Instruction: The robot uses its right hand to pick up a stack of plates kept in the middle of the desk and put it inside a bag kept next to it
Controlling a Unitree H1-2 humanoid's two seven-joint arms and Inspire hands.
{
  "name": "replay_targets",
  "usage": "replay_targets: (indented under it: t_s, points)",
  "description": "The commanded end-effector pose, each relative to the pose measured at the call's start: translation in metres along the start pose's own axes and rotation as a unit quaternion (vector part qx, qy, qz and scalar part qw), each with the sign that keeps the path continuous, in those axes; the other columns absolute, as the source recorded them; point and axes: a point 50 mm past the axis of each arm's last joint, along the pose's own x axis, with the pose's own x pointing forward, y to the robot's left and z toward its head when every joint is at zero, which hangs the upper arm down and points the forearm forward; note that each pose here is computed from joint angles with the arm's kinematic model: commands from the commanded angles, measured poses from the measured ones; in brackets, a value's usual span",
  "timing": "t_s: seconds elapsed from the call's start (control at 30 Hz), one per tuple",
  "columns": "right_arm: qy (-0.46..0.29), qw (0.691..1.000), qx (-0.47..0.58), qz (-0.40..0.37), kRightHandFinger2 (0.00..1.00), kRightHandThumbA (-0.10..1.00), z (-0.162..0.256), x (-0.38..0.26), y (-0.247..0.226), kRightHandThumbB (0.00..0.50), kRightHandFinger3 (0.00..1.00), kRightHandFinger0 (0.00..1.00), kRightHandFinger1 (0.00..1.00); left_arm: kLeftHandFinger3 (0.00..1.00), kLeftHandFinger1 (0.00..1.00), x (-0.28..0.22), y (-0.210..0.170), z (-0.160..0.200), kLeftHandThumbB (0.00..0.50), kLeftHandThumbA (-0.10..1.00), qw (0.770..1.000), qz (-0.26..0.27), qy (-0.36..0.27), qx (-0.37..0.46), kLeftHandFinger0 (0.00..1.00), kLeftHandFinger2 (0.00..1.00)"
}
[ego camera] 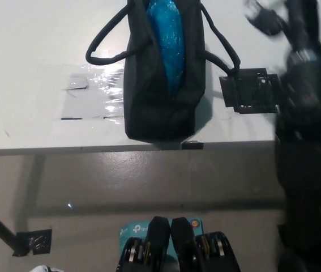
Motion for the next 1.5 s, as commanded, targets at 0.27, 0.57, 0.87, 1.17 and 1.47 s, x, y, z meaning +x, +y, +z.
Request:
replay_targets:
  t_s: [0.27,0.57,0.87,1.17,1.47]
  points:
    - [0.045,0.992,0.107,0.055,0.90,0.21,-0.163,-0.236,-0.044,0.202,1.00,0.65,0.78,0.92,0.73,-0.011,0.009,-0.009,0.000,0.12,1.000,0.024,0.013,0.001,0.72,0.83]
    - [0.086,0.986,0.104,0.103,1.00,0.44,-0.232,-0.291,-0.013,0.293,1.00,1.00,1.00,0.91,0.72,-0.011,0.010,-0.008,0.000,0.12,1.000,0.021,0.006,0.001,0.70,0.82]
    - [0.147,0.972,0.152,0.101,1.00,0.47,-0.267,-0.304,-0.003,0.290,1.00,1.00,1.00,0.90,0.71,-0.009,0.011,-0.007,0.000,0.10,1.000,0.026,0.003,-0.006,0.71,0.81]
    - [0.132,0.980,0.115,0.096,1.00,0.46,-0.262,-0.301,-0.005,0.310,1.00,1.00,1.00,0.94,0.74,-0.013,0.015,-0.007,0.000,0.23,0.999,0.027,0.016,-0.006,0.79,0.84]
    - [0.113,0.987,0.072,0.090,1.00,0.43,-0.263,-0.300,-0.006,0.337,1.00,0.91,1.00,0.96,0.74,-0.014,0.017,-0.007,0.000,0.20,0.999,0.032,0.016,-0.003,0.77,0.84]
